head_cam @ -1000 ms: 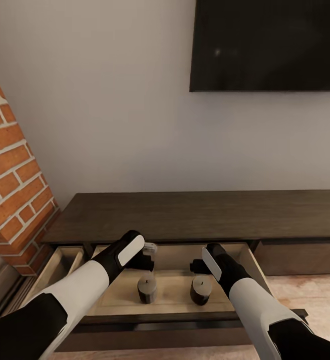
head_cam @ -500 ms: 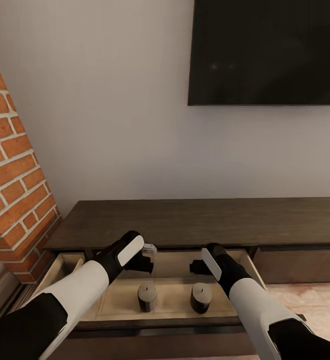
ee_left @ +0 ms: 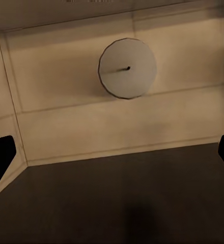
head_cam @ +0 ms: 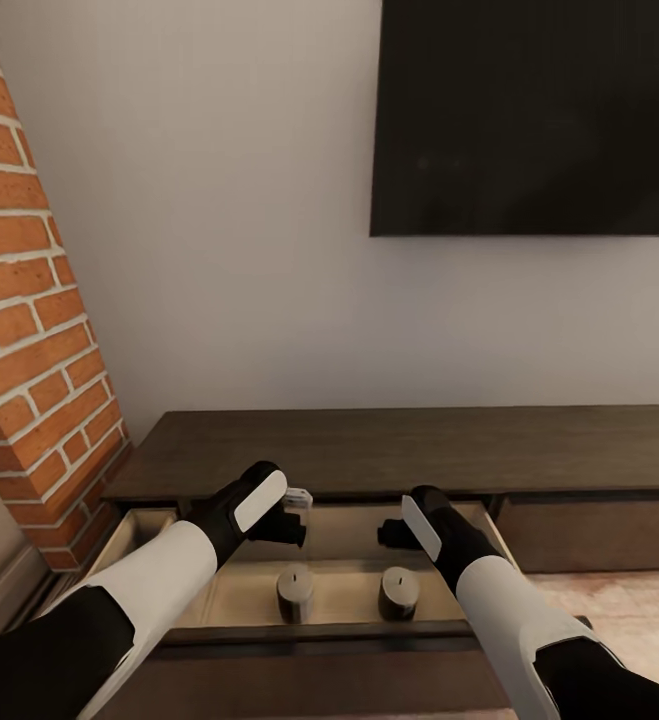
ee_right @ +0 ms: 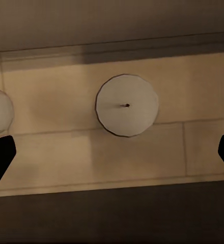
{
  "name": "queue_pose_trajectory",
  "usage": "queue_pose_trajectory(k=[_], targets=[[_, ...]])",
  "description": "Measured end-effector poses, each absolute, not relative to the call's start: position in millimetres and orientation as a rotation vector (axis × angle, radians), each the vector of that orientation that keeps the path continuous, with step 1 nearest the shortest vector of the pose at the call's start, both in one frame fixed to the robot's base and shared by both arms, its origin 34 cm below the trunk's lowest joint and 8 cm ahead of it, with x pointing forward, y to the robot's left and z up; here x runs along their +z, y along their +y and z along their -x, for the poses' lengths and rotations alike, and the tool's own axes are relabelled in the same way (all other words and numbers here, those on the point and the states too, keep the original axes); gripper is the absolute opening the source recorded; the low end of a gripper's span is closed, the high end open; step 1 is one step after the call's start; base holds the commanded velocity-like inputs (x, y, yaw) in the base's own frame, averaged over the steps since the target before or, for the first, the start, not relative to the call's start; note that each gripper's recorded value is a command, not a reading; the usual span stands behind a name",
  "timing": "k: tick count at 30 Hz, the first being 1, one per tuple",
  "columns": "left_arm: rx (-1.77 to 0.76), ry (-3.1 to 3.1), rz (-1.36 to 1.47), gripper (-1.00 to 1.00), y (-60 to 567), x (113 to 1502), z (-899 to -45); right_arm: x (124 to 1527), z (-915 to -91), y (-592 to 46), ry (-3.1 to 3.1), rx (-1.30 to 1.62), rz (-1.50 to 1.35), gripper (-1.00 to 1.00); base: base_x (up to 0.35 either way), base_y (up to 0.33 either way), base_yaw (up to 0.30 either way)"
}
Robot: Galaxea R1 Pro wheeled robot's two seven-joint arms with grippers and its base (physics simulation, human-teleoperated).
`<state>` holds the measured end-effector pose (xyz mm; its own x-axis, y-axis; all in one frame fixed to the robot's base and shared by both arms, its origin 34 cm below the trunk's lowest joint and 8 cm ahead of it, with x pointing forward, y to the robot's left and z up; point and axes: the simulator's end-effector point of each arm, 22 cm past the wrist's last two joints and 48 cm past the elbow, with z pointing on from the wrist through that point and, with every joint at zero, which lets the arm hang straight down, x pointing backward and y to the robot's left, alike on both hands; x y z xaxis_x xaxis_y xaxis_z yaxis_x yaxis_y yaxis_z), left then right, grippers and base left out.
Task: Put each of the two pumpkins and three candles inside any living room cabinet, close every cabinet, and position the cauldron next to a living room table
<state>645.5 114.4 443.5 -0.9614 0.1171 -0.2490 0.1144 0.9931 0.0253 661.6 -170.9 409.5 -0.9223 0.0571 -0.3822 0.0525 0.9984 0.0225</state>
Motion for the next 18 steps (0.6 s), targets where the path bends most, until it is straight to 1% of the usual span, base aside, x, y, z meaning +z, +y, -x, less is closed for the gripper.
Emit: queue_pose_trajectory(k=[6,18], targets=[[0.023,2.856,-0.17,1.0,115,458,-647,424,-664,-171,2.723,0.018,-0.078,1.0,-0.133,0.0,0.0],[0.028,2.795,-0.172,1.0,114,491,-651,456,-668,-170,2.67,0.023,-0.077,1.0,-0.057,0.0,0.0]])
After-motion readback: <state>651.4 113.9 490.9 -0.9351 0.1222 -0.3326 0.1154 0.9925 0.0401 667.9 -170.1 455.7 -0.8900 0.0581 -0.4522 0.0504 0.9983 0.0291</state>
